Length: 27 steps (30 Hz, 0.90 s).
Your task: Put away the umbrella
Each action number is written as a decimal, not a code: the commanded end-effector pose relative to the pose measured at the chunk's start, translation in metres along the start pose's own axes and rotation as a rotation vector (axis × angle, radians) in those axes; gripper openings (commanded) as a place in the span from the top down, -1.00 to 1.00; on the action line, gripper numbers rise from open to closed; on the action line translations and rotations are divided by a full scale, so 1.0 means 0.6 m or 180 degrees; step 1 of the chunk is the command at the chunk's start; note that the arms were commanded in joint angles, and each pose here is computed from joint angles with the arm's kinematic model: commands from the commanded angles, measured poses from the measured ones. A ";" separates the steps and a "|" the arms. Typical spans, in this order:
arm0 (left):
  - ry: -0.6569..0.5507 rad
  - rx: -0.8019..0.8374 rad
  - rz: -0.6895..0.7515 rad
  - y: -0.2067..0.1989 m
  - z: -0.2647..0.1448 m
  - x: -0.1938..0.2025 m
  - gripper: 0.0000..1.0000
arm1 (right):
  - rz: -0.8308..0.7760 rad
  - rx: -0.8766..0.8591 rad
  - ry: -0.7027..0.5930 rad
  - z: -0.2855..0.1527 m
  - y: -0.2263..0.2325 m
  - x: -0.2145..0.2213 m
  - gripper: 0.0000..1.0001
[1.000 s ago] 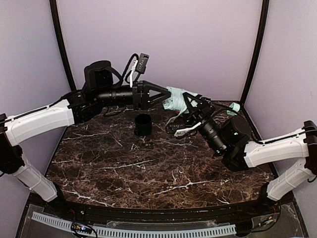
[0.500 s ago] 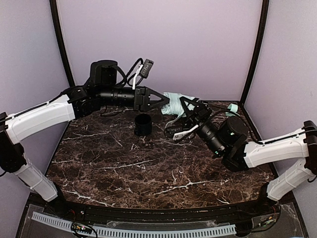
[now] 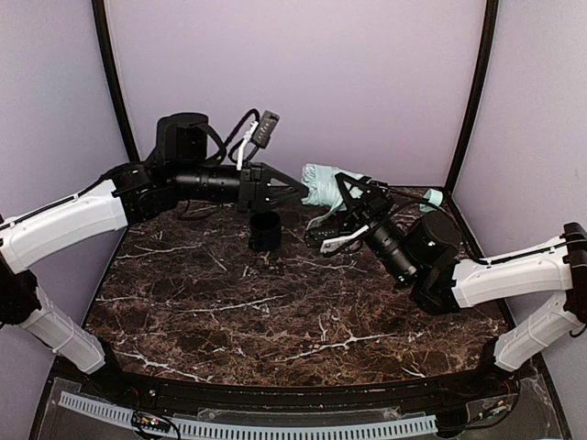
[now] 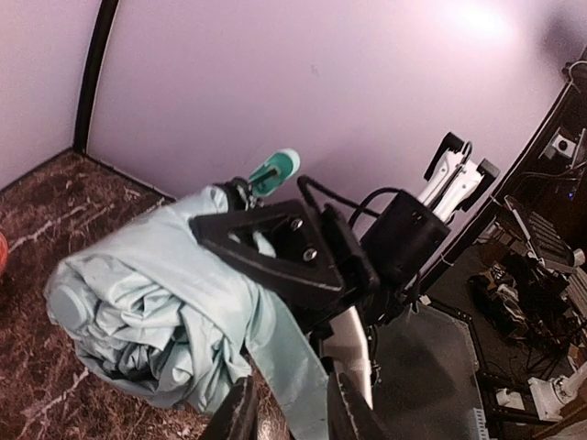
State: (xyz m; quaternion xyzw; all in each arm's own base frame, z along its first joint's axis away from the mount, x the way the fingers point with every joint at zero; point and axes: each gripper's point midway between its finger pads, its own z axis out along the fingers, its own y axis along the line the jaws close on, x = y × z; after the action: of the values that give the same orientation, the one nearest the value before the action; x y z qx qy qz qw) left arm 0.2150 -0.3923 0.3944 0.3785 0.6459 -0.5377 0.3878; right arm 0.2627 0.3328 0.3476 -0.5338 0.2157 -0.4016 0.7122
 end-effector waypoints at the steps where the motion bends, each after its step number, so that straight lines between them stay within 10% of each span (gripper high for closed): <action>1: 0.0357 0.0202 -0.0144 -0.010 0.030 0.037 0.45 | 0.0117 0.0324 0.0136 0.006 -0.057 0.019 1.00; 27: 0.0276 0.0809 -0.0352 0.023 0.113 0.037 0.25 | 0.0057 0.0137 0.0072 0.009 -0.026 0.004 1.00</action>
State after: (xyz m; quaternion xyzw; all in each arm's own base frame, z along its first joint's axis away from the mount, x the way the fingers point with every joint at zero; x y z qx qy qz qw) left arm 0.2181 -0.4500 0.3223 0.3997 0.6584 -0.5938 0.2330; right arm 0.2797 0.3225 0.3329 -0.5450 0.2458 -0.4301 0.6764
